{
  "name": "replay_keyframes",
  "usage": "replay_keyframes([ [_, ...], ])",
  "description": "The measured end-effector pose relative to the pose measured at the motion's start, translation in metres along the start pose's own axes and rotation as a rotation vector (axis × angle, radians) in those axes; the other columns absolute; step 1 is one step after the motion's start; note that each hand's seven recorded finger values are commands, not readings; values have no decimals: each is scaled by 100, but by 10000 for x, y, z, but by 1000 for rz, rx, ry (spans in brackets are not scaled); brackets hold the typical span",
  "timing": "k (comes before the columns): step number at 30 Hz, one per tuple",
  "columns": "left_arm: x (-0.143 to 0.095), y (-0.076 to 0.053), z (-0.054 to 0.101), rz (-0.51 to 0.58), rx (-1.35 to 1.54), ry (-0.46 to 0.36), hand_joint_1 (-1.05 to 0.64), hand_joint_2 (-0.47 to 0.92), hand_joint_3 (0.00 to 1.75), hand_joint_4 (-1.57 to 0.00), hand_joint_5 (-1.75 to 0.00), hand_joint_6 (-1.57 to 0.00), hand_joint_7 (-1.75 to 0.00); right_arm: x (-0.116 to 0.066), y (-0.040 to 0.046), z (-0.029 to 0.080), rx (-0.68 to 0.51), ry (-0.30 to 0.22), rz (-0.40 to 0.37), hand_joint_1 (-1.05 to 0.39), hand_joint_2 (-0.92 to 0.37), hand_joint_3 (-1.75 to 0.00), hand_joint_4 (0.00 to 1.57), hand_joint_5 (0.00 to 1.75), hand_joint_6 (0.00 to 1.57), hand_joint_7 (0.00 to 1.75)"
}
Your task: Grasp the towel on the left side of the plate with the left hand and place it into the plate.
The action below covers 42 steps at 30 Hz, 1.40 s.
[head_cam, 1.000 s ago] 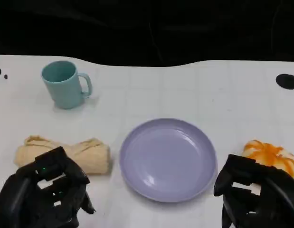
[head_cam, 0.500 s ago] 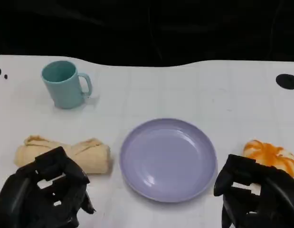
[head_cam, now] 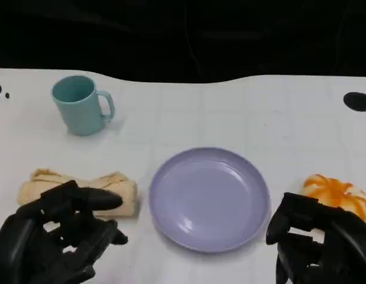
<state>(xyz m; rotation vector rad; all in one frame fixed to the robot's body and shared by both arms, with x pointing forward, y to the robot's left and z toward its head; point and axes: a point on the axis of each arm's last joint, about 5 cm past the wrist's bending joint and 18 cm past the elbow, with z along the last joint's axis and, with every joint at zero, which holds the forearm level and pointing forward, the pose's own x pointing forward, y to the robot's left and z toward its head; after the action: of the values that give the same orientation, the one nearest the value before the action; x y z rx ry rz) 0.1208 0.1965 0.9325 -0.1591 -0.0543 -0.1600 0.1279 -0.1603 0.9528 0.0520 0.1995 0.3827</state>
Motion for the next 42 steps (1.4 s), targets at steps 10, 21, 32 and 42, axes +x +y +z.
replay_keyframes([
  [10,93,143,348,-108,546,19,-50,92,9,-37,-31,-41,0,-4,11,12,0,9,-9,-7,-52,-131,73,175,63,160],
  [21,409,2,522,-181,1199,72,-61,91,5,-23,-17,-23,-1,-16,14,24,-3,8,-8,-9,-52,-129,72,175,62,161],
  [32,790,-116,283,-205,1524,178,-63,91,1,-24,-15,-23,0,-41,23,18,3,17,-5,-10,-53,-127,72,175,62,160],
  [42,1131,-146,-16,-255,1574,349,-62,90,0,-31,-12,-26,-1,-67,33,24,-1,20,-8,-9,-53,-127,71,175,62,159],
])
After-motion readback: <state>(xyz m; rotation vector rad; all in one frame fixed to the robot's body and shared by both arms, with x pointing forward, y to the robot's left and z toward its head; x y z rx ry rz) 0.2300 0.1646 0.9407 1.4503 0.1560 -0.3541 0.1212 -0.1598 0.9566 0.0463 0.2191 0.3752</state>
